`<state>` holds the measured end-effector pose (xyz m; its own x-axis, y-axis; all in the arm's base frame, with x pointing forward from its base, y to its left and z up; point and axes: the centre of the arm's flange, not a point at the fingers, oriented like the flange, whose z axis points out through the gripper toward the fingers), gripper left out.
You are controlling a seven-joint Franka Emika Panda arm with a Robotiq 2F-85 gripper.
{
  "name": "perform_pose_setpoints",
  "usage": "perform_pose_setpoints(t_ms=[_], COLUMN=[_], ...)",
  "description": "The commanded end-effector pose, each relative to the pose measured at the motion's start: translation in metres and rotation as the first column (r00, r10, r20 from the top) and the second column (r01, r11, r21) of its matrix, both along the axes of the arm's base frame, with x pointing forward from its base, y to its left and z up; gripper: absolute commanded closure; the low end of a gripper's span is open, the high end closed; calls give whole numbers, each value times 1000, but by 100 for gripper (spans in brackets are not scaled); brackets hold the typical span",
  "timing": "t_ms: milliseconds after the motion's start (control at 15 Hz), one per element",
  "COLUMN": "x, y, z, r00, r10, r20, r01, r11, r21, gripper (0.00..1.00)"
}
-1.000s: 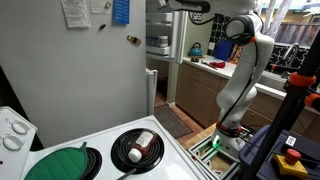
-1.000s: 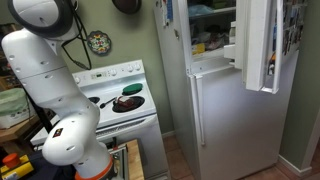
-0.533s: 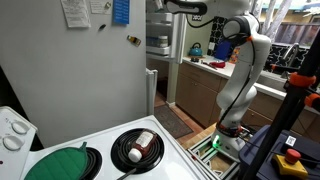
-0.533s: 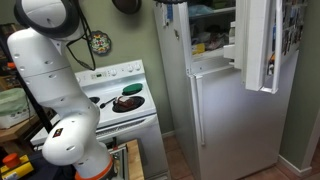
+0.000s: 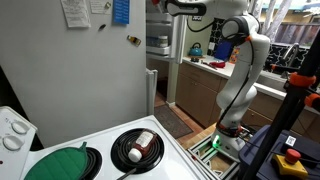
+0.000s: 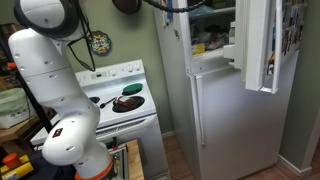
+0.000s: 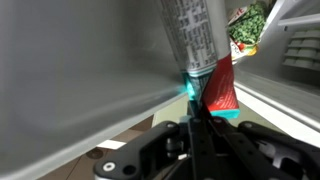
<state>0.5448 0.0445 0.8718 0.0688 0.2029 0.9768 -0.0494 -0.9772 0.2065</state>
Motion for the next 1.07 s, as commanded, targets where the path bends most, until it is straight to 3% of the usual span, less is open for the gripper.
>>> perform_pose_setpoints(t_ms=[0, 333, 1000], x=[-10, -18, -48], y=[-22, -24, 16], z=[-6, 6, 42], r00=[999, 1000, 993], r10=[-17, -7, 105], r20=[-38, -30, 52], r01=[19, 9, -110], r11=[999, 998, 990], r21=[30, 61, 85], gripper=[100, 100, 100])
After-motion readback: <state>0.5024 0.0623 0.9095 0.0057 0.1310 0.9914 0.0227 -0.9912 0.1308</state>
